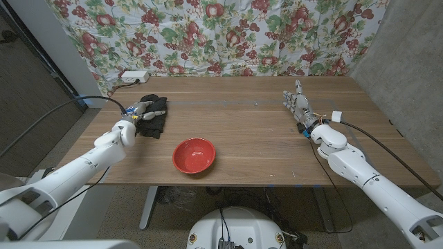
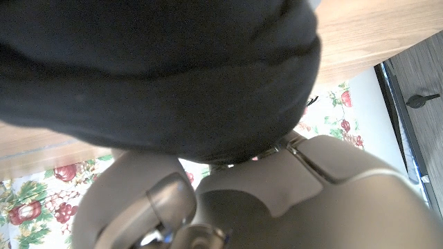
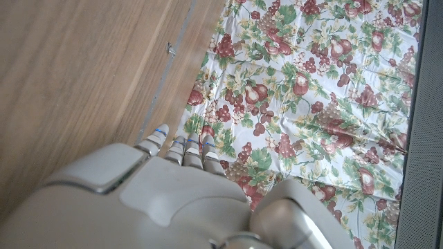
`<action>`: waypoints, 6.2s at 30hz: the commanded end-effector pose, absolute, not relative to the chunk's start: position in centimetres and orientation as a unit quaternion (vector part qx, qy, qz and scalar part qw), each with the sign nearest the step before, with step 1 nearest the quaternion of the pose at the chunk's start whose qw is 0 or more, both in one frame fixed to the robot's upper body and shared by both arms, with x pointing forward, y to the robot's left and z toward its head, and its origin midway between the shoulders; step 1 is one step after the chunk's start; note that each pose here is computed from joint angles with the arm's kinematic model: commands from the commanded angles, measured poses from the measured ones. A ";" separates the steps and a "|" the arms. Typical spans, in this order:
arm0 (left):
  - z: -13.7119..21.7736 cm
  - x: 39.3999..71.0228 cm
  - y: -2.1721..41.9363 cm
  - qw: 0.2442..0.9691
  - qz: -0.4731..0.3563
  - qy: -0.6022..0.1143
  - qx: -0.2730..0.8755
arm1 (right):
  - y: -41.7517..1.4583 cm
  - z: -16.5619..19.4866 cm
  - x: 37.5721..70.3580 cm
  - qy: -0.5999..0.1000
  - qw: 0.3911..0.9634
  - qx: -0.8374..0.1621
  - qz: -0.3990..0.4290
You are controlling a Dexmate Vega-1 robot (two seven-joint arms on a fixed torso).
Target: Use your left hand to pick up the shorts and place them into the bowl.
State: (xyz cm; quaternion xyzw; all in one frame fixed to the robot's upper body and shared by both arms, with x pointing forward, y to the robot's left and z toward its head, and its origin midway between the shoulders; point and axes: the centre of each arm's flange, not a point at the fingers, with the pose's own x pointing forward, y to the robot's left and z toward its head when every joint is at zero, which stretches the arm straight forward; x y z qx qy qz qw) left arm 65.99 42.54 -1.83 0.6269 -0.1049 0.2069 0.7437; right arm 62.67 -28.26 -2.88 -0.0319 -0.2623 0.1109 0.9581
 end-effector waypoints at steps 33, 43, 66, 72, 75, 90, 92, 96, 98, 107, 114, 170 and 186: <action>-4.6 66.0 41.7 0.752 0.203 -0.091 0.621 | -28.2 -2.3 62.4 -0.264 0.957 -0.039 0.114; -5.2 66.3 41.3 0.752 0.198 -0.087 0.623 | -28.3 -2.3 62.3 -0.264 0.957 -0.038 0.113; -5.9 66.0 40.6 0.749 0.211 -0.088 0.621 | -28.7 -2.6 62.0 -0.272 0.956 -0.031 0.104; -6.1 66.0 40.3 0.742 0.222 -0.087 0.626 | -28.7 -2.7 61.9 -0.273 0.956 -0.035 0.104; -6.2 66.0 40.2 0.743 0.225 -0.088 0.625 | -28.7 -2.7 61.9 -0.273 0.956 -0.034 0.104; -6.6 66.0 39.8 0.753 0.239 -0.097 0.605 | -28.7 -2.6 61.7 -0.274 0.955 -0.035 0.103; -6.6 66.0 39.8 0.753 0.241 -0.096 0.605 | -28.7 -2.7 61.7 -0.274 0.956 -0.035 0.103; -6.6 66.1 39.7 0.756 0.245 -0.098 0.598 | -28.7 -2.7 61.7 -0.273 0.956 -0.031 0.102; -6.6 66.1 39.6 0.755 0.248 -0.101 0.599 | -28.7 -2.7 61.7 -0.273 0.956 -0.031 0.102; -5.6 65.9 39.4 0.749 0.265 -0.115 0.596 | -28.5 -2.7 62.0 -0.274 0.956 -0.029 0.102; -4.7 65.4 39.1 0.738 0.281 -0.137 0.599 | -28.6 -2.7 62.0 -0.273 0.956 -0.029 0.101; 3.1 61.5 33.5 0.694 0.301 -0.319 0.571 | -29.3 -3.6 61.5 -0.276 0.957 -0.015 0.093; 3.6 60.1 32.0 0.686 0.294 -0.353 0.564 | -29.2 -4.0 61.3 -0.277 0.956 -0.014 0.094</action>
